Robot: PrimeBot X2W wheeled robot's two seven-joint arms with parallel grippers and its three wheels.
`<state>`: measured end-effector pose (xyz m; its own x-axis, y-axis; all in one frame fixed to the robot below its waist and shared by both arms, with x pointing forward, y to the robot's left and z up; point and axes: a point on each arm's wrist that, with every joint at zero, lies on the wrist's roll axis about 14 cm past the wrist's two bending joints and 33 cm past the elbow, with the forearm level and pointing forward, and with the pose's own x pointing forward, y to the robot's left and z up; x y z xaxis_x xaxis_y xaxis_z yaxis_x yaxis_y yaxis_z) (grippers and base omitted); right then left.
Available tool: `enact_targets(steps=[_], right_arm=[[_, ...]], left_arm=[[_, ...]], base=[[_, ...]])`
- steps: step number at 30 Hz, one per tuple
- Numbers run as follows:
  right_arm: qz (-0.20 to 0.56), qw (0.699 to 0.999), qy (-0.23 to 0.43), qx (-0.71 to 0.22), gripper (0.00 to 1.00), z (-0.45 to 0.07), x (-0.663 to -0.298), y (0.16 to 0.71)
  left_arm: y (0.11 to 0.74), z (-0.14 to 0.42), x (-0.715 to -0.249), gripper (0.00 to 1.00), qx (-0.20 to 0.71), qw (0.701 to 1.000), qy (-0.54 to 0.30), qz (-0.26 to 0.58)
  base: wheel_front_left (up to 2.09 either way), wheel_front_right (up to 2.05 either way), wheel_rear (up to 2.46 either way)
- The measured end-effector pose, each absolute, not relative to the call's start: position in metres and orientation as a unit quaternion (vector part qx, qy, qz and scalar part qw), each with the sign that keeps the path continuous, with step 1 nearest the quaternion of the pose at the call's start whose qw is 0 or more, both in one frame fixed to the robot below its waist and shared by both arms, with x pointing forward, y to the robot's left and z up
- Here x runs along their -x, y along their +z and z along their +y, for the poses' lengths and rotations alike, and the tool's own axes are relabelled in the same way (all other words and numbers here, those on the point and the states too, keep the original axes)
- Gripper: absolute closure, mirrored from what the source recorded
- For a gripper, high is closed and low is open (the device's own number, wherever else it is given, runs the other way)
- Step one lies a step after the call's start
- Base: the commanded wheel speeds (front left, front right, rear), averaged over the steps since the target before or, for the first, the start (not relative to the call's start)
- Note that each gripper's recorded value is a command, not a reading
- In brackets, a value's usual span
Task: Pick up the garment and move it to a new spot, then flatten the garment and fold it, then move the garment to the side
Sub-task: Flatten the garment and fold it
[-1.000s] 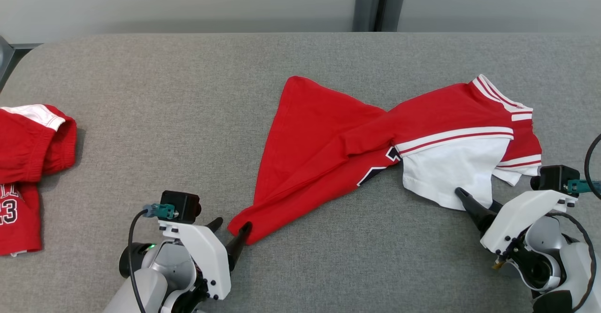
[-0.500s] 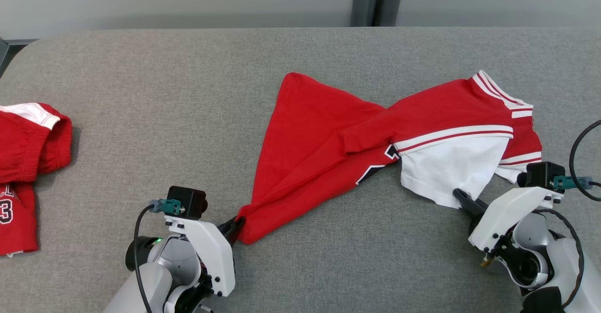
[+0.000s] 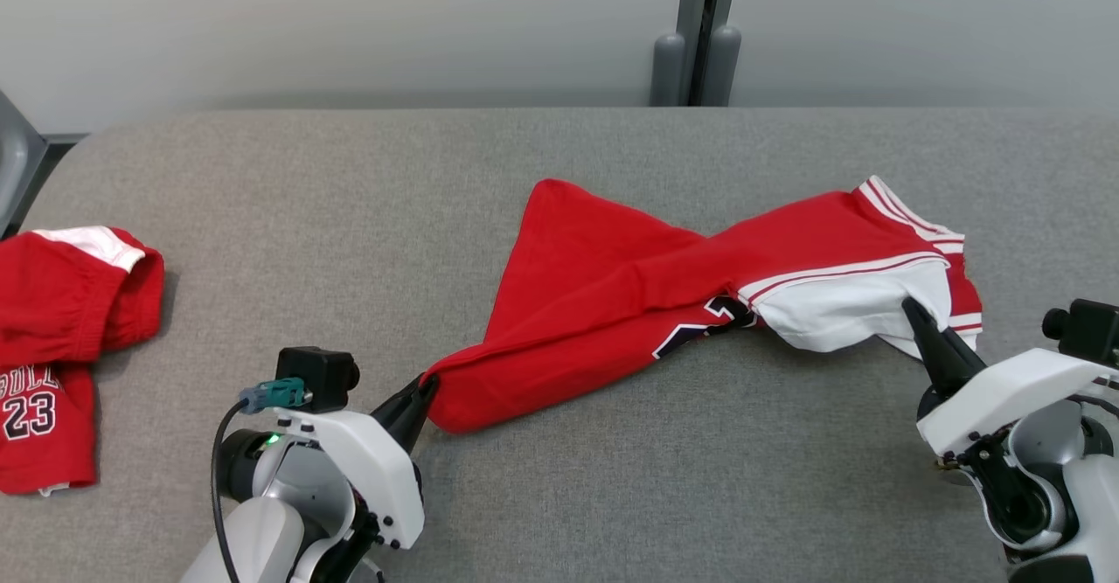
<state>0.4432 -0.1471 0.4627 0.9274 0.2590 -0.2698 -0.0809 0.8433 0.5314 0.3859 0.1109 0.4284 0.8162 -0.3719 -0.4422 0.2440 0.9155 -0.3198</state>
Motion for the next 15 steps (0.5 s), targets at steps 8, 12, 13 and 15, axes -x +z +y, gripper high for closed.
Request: enact_targets(steps=[8,12,13,15], right_arm=[[0.067,0.952,0.078,-0.289,1.00,-0.174,-0.415,0.515],[-0.011,0.950,0.080,-0.300,1.00,-0.188,-0.397,0.563],[-0.046,0.948,0.079,-0.304,1.00,-0.197,-0.387,0.586],[-0.058,0.948,0.078,-0.302,1.00,-0.201,-0.382,0.594]], left_arm=[[0.469,0.118,-0.379,1.00,0.117,0.961,-0.166,0.190],[0.490,0.131,-0.376,1.00,0.104,0.968,-0.156,0.165],[0.504,0.138,-0.376,1.00,0.101,0.973,-0.148,0.146],[0.509,0.141,-0.376,1.00,0.098,0.975,-0.144,0.139]], base=[[0.00,0.00,0.00],[0.00,0.00,0.00],[0.00,0.00,0.00],[0.00,0.00,0.00]])
